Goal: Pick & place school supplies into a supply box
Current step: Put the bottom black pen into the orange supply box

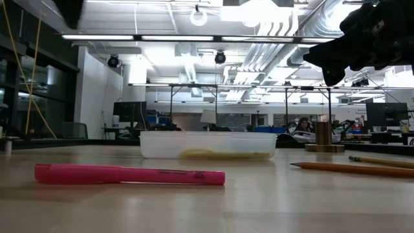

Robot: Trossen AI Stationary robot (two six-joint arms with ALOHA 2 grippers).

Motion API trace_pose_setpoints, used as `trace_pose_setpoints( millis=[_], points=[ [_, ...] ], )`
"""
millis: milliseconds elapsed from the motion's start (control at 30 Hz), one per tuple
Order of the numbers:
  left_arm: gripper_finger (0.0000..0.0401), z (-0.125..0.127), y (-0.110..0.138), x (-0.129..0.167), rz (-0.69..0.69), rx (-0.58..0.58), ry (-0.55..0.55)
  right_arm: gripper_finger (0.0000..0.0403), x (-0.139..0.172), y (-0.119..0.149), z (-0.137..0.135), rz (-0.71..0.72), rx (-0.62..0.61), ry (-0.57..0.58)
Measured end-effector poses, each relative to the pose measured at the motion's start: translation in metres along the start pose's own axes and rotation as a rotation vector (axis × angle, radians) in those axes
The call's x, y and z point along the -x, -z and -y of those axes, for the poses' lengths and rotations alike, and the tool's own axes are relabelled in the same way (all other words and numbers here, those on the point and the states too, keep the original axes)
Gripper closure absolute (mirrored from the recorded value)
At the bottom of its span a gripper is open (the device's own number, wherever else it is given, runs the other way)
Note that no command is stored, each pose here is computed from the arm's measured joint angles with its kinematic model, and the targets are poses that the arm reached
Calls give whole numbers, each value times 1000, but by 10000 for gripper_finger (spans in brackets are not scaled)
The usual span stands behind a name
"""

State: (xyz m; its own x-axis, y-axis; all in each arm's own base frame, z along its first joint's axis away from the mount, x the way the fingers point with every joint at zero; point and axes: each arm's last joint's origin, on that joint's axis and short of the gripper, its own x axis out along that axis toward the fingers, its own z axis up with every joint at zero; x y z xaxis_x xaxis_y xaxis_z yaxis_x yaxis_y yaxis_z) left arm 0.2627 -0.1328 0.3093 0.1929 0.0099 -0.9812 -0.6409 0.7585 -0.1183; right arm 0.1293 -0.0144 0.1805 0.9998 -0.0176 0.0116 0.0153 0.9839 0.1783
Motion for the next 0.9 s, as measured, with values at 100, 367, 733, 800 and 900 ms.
trace_pose_setpoints(
  millis=[100, 367, 733, 800, 900],
  points=[
    [256, 7, 21, 2, 16, 33, -5, 324, 0, 0, 0, -1, -2, -5],
    [256, 20, 67, 7, 92, 125, 7, 324, 0, 0, 0, -2, -2, -6],
    [256, 31, 93, -10, 64, 233, -54, 324, 0, 0, 0, -2, -2, -6],
    [256, 32, 93, -12, 50, 247, -60, 324, 0, 0, 0, -2, -2, -7],
    [256, 32, 93, -12, 53, 274, -70, 324, 0, 0, 0, -2, -2, -7]
  ],
)
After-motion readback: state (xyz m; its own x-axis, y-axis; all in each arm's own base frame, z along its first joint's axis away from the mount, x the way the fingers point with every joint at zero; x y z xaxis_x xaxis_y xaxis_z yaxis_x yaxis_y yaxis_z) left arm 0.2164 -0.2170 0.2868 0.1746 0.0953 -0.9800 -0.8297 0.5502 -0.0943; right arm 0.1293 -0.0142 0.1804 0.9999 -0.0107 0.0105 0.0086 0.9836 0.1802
